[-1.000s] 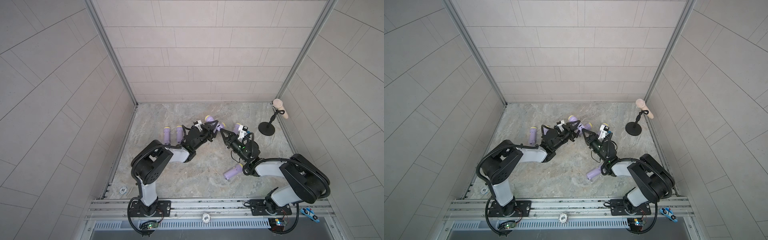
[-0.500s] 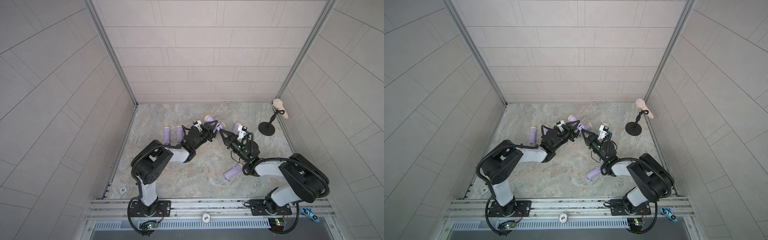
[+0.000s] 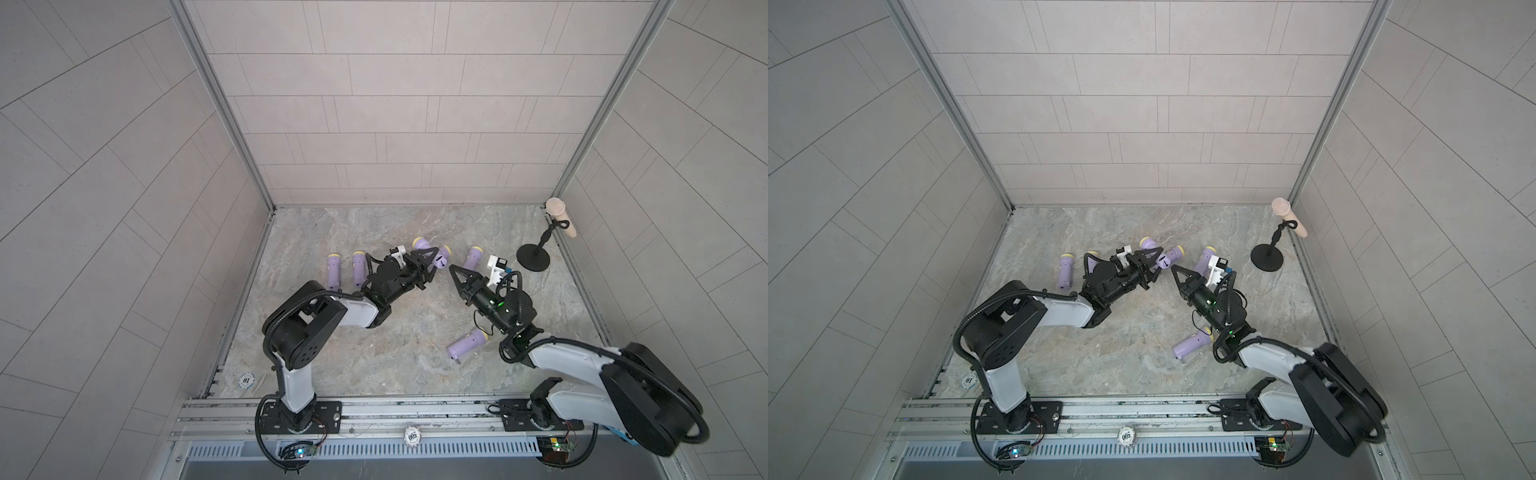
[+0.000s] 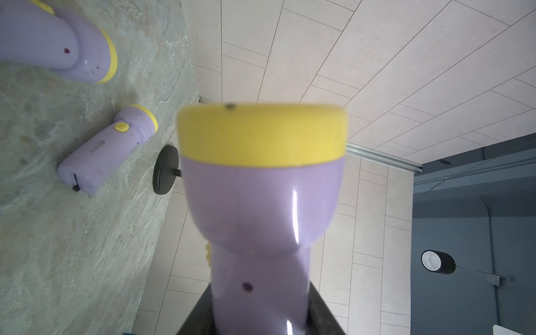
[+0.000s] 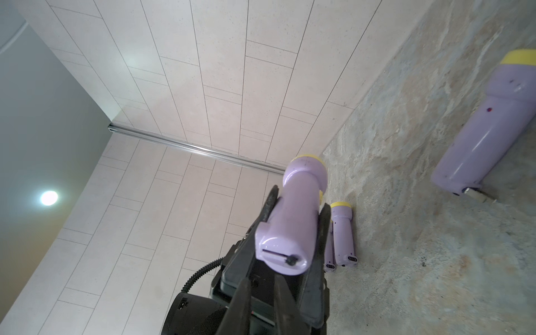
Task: Close the plug at the bottom of the flashlight
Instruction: Close the plug of the flashlight.
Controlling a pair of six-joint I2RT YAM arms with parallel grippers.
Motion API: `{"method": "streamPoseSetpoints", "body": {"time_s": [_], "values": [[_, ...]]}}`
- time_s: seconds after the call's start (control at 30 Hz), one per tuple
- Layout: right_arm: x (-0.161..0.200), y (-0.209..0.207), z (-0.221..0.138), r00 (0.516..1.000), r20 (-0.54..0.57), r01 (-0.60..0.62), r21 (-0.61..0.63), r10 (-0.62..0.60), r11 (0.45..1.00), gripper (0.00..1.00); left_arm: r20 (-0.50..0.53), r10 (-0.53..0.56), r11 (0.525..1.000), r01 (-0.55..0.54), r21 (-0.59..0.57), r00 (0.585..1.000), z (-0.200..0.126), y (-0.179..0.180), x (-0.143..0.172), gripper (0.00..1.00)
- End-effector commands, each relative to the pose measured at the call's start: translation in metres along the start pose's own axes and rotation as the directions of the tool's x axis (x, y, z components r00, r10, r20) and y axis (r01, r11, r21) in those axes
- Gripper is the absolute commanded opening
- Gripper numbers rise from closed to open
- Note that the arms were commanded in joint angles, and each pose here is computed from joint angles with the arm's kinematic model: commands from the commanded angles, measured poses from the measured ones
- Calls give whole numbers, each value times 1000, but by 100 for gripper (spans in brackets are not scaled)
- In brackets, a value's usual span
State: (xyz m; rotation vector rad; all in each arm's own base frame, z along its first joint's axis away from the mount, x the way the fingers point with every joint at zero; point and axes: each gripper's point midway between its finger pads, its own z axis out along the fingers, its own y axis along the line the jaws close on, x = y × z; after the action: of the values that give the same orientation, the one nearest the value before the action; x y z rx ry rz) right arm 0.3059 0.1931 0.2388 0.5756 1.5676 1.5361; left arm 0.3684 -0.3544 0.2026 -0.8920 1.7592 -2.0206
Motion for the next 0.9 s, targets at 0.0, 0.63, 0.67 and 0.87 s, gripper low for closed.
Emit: {"method": "streamPoseSetpoints", "body": {"time_s": [0.0,0.63,0.67,0.87], "values": [[-6,-9,-19,993,10,115,122,-117,986,21,-28,5,999,-4,52,1000,-3,-22,4,0],[-24,18,-73,950,6,300,268,-313,915,79,-69,49,997,-53,-59,996,-3,1,1,0],[-25,19,-74,946,0,312,276,-324,909,81,-74,55,995,-60,-74,996,-3,4,2,0],[-28,21,-86,922,-40,375,332,-385,865,87,-126,97,975,-119,-187,987,-5,26,2,0]]}}
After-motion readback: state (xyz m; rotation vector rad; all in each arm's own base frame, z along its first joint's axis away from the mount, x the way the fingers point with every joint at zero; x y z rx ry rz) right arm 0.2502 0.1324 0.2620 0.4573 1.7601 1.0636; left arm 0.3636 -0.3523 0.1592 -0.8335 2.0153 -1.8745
